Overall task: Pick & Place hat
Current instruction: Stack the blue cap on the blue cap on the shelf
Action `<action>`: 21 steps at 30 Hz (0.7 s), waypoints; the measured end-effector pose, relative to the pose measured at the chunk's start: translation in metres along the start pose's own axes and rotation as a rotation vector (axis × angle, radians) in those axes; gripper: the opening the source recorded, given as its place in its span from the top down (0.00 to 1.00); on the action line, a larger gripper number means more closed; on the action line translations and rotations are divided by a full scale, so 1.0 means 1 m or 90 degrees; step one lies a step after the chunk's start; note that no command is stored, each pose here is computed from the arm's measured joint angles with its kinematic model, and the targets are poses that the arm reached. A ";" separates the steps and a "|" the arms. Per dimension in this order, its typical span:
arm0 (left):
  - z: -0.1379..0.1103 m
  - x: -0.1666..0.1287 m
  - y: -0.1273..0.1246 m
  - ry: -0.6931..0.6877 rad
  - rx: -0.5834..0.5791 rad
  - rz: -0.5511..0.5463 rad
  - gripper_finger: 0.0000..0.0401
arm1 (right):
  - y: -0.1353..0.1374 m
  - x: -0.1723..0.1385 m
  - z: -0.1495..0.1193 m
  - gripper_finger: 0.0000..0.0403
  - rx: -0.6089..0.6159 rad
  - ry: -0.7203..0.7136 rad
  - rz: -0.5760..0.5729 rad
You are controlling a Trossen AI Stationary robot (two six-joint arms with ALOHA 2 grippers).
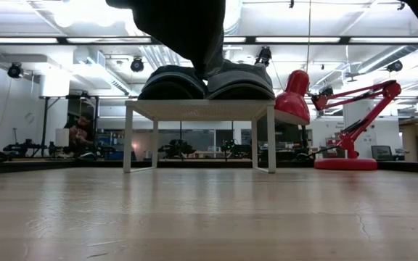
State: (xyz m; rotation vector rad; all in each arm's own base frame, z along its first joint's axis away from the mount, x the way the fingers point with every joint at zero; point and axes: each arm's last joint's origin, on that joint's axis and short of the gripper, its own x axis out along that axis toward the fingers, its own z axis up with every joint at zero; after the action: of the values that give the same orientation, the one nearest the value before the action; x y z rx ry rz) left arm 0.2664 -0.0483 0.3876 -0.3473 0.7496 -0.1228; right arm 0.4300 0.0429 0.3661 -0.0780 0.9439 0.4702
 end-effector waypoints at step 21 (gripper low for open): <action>0.000 0.003 0.002 -0.004 0.012 0.021 0.59 | -0.001 0.000 0.001 0.96 -0.015 -0.006 -0.002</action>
State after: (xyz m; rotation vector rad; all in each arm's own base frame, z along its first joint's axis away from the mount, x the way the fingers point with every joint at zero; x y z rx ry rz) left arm 0.2686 -0.0472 0.3856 -0.3174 0.7474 -0.0983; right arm 0.4311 0.0427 0.3662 -0.0982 0.9287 0.4788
